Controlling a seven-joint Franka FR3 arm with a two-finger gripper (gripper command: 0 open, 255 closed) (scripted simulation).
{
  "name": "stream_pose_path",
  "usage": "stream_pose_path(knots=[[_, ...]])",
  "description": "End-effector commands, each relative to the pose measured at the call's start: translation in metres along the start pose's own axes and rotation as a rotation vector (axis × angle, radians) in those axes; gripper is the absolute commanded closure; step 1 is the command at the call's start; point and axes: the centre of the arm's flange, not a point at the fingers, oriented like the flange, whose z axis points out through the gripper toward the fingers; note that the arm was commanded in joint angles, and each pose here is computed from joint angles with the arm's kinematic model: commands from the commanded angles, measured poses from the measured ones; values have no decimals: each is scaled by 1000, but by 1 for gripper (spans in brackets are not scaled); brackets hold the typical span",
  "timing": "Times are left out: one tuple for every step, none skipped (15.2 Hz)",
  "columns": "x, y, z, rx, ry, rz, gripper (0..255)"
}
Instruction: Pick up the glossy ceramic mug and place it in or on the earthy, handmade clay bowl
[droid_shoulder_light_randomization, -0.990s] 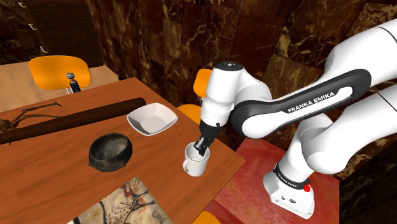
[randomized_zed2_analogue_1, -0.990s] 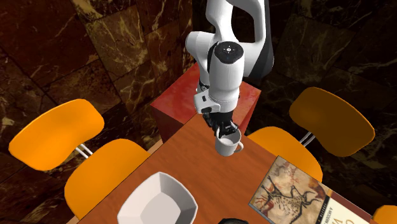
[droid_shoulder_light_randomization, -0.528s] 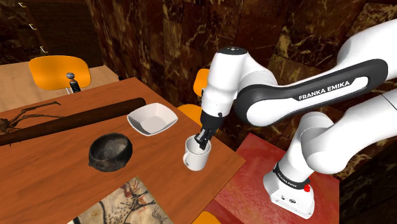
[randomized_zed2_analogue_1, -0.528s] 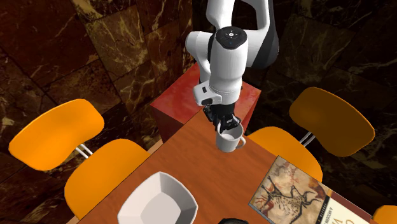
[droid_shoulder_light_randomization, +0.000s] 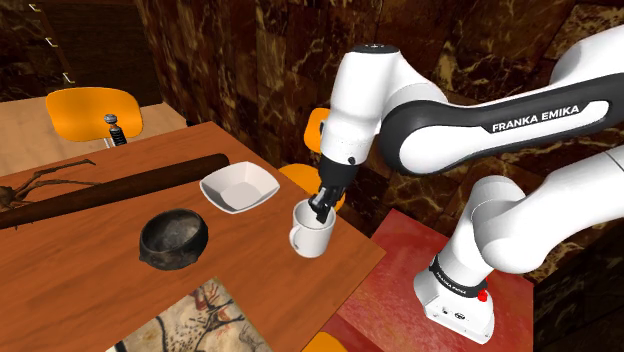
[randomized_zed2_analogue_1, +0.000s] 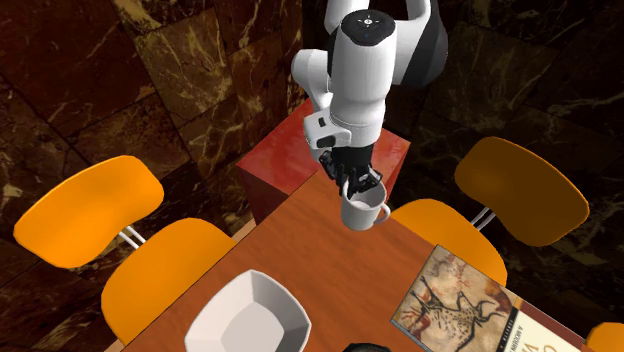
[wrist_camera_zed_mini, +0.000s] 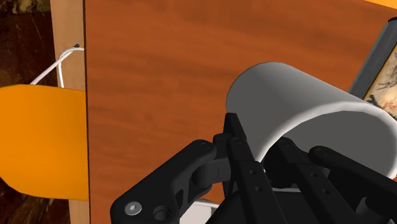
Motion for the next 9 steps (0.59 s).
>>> stream_pose_path(knots=[[1,-1,-11,0,0,0,255],[1,-2,-16,0,0,0,255],[1,-2,-22,0,0,0,255],[2,-2,-27,0,0,0,255],[2,-2,-32,0,0,0,255],[2,-3,-37,0,0,0,255],[2,-3,-43,0,0,0,255],[3,-3,-48,0,0,0,255],[3,-3,-53,0,0,0,255]])
